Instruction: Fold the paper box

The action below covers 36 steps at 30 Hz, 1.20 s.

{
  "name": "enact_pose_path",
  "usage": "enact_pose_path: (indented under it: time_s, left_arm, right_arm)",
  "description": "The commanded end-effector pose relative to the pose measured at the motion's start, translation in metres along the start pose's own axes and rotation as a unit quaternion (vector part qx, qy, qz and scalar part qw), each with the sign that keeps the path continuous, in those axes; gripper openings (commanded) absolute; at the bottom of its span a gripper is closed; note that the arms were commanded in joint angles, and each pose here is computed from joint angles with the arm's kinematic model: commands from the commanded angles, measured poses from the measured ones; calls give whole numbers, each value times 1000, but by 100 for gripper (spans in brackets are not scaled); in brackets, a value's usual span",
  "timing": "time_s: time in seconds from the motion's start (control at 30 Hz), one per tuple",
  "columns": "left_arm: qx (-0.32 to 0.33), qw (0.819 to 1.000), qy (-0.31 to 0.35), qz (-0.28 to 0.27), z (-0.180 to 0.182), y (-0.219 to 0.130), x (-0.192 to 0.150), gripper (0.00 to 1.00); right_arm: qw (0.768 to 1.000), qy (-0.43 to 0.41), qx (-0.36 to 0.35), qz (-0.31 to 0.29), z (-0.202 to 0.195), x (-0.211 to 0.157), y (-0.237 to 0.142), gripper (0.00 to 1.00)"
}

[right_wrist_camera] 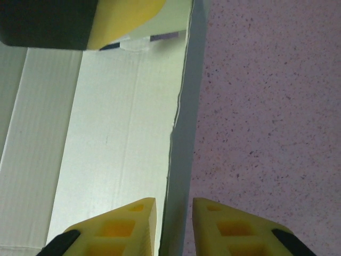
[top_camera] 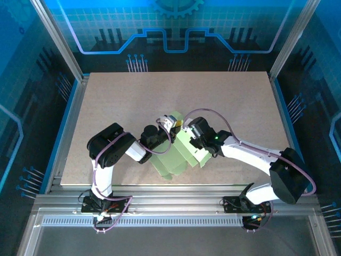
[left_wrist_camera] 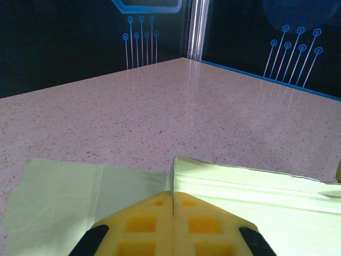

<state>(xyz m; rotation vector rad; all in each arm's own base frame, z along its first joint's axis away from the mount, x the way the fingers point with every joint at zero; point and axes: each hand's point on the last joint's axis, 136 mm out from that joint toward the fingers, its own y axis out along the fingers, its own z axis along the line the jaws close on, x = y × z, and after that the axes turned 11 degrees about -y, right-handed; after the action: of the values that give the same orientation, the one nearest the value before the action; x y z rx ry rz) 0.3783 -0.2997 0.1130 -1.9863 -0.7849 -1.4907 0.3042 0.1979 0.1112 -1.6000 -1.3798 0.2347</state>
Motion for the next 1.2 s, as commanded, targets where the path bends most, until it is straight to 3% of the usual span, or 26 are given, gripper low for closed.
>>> enact_pose_path:
  time_s: [0.0,0.2,0.5,0.8,0.93,1.03,1.17]
  left_arm:
    - [-1,999,4,-37,-4,0,23,0]
    - [0,999,3,-37,-4,0,24,0]
    - [1,999,3,-38,-4,0,24,0]
    - [2,999,3,-39,-3,0,25,0]
    - [1,999,4,-38,-3,1,24,0]
    - [-1,999,5,-38,-4,0,24,0]
    - [-1,999,6,-38,-4,1,25,0]
  right_arm:
    - [999,-28,-34,0,-7,14,-5,27]
    - [995,-56,-83,15,-12,18,-2,29]
    - [992,-77,-96,25,-9,21,1,16]
    - [993,-71,-88,21,-9,21,-6,25]
    - [993,-72,-88,28,-8,18,-4,17]
    - [993,-70,-87,27,-8,19,-5,5]
    - [993,-73,-93,29,-10,19,-5,0]
